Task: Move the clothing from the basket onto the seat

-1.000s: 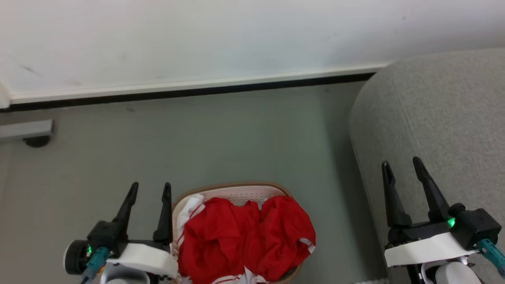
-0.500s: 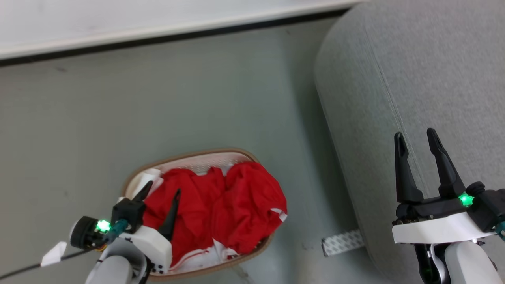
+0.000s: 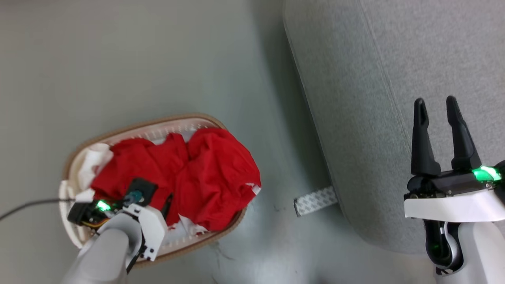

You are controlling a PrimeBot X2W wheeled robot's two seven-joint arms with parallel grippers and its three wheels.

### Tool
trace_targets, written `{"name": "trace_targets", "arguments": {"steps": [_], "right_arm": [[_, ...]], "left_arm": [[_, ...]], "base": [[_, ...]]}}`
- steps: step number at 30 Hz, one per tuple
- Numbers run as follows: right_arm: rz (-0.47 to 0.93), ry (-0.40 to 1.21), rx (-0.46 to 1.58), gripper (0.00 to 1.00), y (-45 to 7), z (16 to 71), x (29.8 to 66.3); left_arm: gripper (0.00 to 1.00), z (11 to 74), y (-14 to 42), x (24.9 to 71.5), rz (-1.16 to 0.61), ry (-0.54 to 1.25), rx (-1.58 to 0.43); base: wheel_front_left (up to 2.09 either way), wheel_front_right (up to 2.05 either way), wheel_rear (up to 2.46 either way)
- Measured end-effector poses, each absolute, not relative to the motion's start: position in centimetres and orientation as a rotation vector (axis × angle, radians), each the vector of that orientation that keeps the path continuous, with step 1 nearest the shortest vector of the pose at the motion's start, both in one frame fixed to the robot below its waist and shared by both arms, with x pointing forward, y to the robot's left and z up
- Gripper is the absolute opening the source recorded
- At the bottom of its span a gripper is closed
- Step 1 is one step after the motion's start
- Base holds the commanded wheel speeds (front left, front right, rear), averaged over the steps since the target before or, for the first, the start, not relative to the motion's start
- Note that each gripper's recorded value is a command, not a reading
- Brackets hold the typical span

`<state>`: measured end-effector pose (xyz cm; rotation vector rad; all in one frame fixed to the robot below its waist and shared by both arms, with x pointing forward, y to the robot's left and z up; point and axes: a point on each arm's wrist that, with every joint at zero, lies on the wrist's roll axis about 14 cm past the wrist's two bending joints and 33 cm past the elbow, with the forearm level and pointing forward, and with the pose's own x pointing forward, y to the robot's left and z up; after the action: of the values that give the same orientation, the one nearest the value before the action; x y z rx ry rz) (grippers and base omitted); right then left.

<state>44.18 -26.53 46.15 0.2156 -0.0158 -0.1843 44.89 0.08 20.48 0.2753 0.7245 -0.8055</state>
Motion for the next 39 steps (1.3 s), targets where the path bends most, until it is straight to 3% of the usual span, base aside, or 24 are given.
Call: {"name": "trace_targets", "arguments": {"steps": [17, 18, 19, 20, 21, 30, 39], "right_arm": [[-0.286, 0.121, 0.217, 1.00, -29.3, 40.7, 43.7], [-0.290, 0.127, 0.218, 1.00, -29.4, 40.4, 43.6], [-0.293, 0.135, 0.217, 1.00, -29.4, 40.2, 43.6], [-0.295, 0.142, 0.216, 1.00, -29.5, 39.9, 43.5], [-0.297, 0.145, 0.219, 1.00, -29.5, 39.8, 43.5], [-0.298, 0.113, 0.214, 1.00, -29.8, 41.0, 43.6], [-0.233, -0.018, 0.186, 1.00, -28.4, 46.5, 43.8]], "left_arm": [[1.00, 9.4, 0.5, 41.7, -0.967, 1.104, 0.514], [0.85, 9.1, 0.5, 41.5, -0.968, 1.121, 0.517], [0.44, 8.8, 0.4, 41.4, -0.968, 1.134, 0.514], [0.44, 8.5, 0.3, 41.2, -0.972, 1.137, 0.512], [0.00, 8.4, 0.3, 41.2, -0.976, 1.138, 0.512], [0.00, 10.3, -0.1, 41.0, -0.933, 1.103, 0.437], [0.00, 18.1, -1.9, 41.4, -0.830, 0.939, 0.240]], "base": [[0.00, 0.00, 0.00], [0.00, 0.00, 0.00], [0.00, 0.00, 0.00], [0.00, 0.00, 0.00], [0.00, 0.00, 0.00], [0.00, 0.00, 0.00], [0.00, 0.00, 0.00]]}}
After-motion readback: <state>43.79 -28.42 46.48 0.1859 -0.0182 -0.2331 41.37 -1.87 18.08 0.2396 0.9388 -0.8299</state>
